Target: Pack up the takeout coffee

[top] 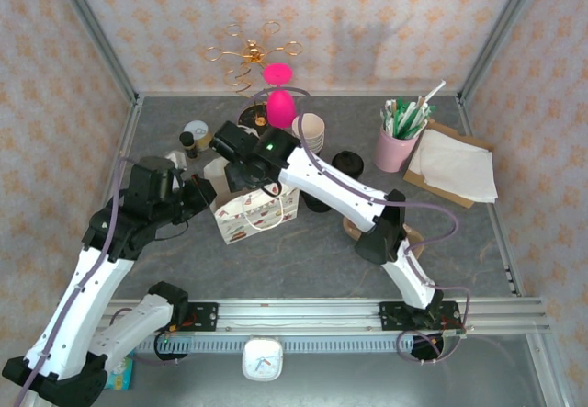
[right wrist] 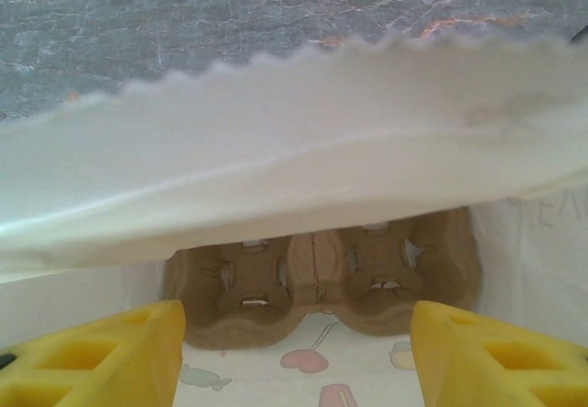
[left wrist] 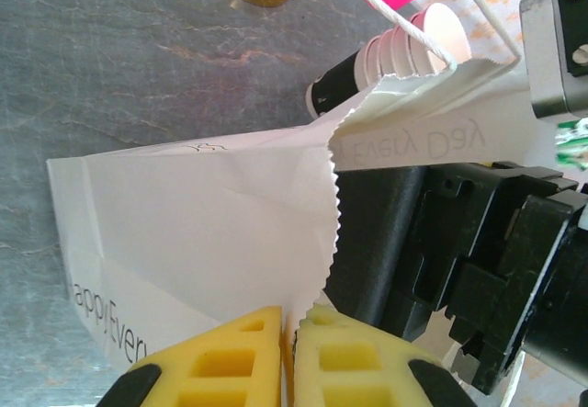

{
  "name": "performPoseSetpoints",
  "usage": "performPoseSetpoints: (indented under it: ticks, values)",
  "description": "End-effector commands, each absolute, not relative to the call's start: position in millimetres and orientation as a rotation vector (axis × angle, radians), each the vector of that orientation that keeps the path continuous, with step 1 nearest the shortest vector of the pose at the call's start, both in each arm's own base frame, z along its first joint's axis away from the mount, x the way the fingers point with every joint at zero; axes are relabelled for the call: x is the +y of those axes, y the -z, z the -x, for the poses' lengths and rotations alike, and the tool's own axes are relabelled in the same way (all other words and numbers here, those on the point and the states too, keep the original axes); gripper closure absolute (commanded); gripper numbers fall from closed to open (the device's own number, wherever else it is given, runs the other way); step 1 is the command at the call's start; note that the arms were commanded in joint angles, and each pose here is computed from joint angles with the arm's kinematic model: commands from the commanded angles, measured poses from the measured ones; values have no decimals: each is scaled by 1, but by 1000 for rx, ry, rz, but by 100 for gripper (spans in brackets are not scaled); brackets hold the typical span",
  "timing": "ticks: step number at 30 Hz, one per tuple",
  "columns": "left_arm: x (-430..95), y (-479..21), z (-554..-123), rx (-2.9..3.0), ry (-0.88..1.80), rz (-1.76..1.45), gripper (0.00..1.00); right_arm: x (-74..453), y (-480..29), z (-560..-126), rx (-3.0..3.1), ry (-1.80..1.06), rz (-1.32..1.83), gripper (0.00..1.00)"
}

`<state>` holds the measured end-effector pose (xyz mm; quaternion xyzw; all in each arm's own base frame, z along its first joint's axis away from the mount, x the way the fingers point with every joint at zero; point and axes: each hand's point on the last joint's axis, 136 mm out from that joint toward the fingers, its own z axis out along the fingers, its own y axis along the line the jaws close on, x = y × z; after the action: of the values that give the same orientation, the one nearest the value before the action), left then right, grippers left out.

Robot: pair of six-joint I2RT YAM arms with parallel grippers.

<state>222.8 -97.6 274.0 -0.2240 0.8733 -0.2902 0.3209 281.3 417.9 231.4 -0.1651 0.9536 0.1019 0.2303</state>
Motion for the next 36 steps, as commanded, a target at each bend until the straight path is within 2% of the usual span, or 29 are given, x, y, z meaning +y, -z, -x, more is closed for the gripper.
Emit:
performPoseSetpoints:
  ticks: [1, 4, 9, 13, 18, 23, 27, 32, 36]
  values:
    - [-97, -284, -225, 2202, 822, 676, 90, 411, -261, -273, 2587, -328, 428, 34]
    - [-94, -285, -221, 2177, 825, 731, 89, 412, -264, -273, 2574, -334, 424, 33]
    - [-85, -280, -214, 2181, 767, 745, 74, 411, -263, -275, 2569, -316, 431, 29]
    - [-76, -284, -214, 2191, 678, 707, 54, 411, -277, -274, 2545, -368, 409, 28]
    - [-63, -304, -208, 2188, 574, 649, 36, 405, -293, -270, 2526, -407, 403, 24]
    - [-46, -334, -214, 2163, 399, 562, 30, 406, -312, -266, 2496, -489, 399, 21]
    - [-47, -344, -233, 2205, 243, 375, 29, 396, -329, -263, 2479, -527, 352, 21]
    - [-91, -359, -267, 2205, 357, 102, 28, 372, -354, -260, 2447, -578, 260, 20]
    - [-114, -345, -290, 2279, 369, -41, 26, 351, -359, -255, 2447, -582, 201, 20]
